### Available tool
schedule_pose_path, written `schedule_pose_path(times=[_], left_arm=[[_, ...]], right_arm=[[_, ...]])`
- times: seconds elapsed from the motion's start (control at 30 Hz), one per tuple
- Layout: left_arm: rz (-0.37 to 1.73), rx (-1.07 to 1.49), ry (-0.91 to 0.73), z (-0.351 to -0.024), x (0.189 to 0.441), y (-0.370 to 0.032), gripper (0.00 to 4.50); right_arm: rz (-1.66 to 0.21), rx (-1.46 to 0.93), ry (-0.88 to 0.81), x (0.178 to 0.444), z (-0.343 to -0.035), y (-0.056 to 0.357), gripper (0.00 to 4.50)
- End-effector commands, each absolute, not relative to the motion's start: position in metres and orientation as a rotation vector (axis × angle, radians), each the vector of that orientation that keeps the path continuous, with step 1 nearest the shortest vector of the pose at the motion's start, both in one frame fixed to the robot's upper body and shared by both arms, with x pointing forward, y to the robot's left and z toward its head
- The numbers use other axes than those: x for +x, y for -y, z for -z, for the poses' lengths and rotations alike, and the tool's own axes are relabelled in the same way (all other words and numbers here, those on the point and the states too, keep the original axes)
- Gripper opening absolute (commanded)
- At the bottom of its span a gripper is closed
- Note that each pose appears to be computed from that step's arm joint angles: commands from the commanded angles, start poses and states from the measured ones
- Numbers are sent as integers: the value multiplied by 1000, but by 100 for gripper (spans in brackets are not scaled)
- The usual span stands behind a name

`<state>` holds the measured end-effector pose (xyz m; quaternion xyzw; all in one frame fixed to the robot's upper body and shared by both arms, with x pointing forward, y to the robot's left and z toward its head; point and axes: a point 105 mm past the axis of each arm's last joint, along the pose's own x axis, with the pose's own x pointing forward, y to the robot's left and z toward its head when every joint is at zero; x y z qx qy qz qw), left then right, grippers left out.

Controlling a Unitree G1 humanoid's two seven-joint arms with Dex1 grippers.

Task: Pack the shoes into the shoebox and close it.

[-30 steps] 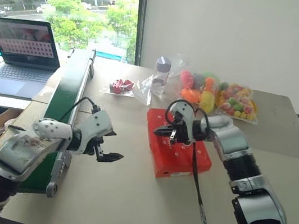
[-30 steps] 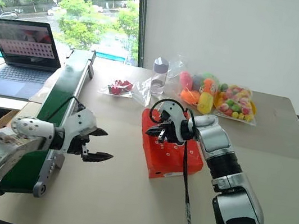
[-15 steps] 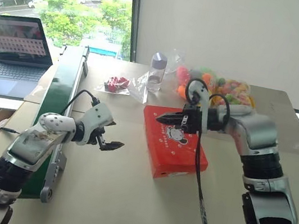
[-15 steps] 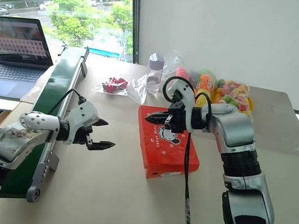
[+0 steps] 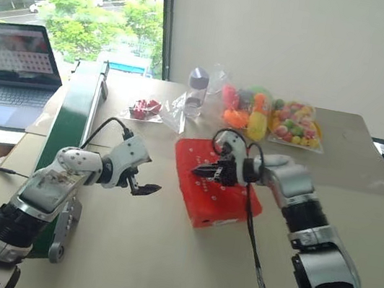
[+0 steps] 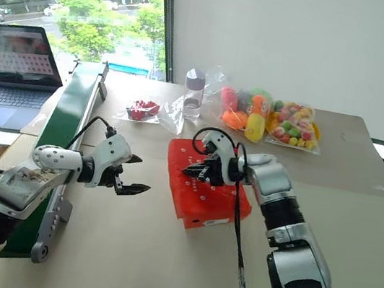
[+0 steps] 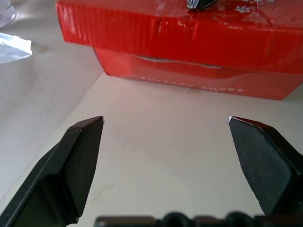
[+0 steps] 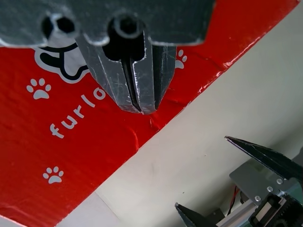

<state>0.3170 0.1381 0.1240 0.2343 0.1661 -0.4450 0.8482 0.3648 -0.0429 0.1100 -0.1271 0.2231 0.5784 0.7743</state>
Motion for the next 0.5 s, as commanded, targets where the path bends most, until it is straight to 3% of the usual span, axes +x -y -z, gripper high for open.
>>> schedule_pose_path(times=[0.03,0.3,0.5], left_arm=[[943,527,-291,-138,316,-132,450],[939,530,-295,-137,314,-132,450],[923,524,-286,-143,318,-138,450]], right_arm=[[-1190,-503,-720,353,-34,65,7],[-1161,-682,-727,360,-26,86,7],[-1226,-421,-579,362,-82,66,7]])
